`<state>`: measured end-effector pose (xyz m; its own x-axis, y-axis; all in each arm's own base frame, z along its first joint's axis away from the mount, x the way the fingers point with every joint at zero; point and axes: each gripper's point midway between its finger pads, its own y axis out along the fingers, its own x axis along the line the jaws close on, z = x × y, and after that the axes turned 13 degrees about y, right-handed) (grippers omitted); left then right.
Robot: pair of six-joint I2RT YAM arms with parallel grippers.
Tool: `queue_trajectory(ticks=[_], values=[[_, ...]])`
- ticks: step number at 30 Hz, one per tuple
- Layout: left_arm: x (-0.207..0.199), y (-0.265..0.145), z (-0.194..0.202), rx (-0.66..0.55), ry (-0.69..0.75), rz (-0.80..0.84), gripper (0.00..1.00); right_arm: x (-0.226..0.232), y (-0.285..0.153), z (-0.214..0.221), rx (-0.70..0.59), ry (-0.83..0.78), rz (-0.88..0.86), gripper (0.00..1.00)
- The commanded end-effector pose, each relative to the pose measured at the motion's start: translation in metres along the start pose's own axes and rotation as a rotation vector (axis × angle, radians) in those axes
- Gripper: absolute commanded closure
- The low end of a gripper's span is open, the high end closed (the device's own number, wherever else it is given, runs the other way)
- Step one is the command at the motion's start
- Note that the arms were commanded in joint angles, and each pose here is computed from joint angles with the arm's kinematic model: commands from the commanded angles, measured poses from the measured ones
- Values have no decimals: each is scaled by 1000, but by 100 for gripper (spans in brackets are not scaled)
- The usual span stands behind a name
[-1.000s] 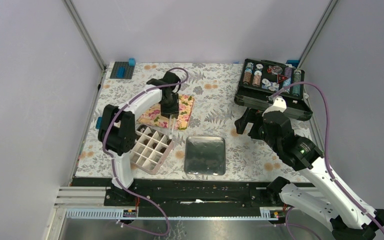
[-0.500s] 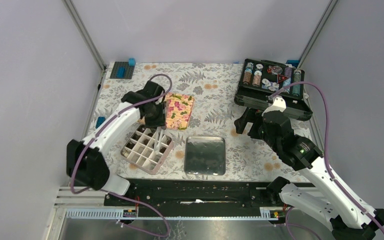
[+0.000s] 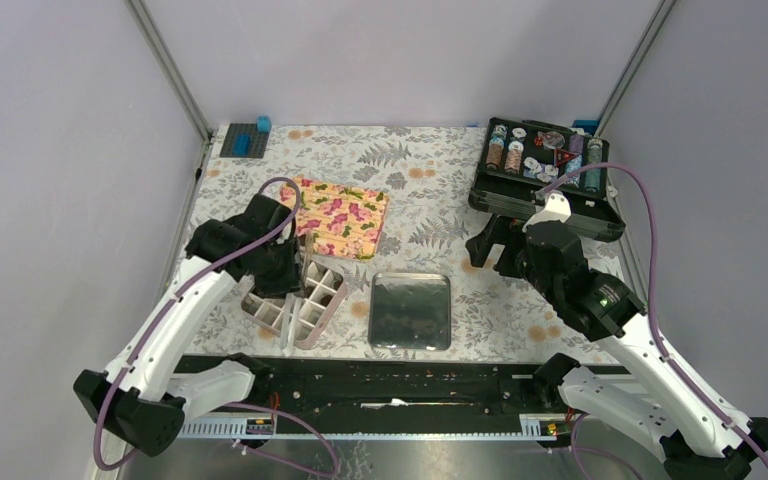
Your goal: Pack the chocolate
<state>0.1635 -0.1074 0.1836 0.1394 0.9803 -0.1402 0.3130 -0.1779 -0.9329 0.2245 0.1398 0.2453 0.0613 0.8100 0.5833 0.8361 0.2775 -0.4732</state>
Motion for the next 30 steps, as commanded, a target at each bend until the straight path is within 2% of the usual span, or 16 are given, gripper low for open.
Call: queue_trajectory(ticks=[1, 9, 15, 20, 30], values=[[-2, -15, 32, 84, -68, 24, 94, 10, 3, -3, -19, 32, -46, 1], [-10, -19, 65, 165, -114, 95, 94, 15, 4, -1, -17, 56, -76, 1], [-4, -18, 63, 145, -128, 60, 95, 13, 1, -4, -31, 53, -73, 1], [2, -16, 62, 122, -190, 17, 95, 10, 1, -4, -32, 52, -65, 1], [-4, -17, 74, 100, -405, 42, 95, 12, 2, -3, -30, 42, -71, 1]])
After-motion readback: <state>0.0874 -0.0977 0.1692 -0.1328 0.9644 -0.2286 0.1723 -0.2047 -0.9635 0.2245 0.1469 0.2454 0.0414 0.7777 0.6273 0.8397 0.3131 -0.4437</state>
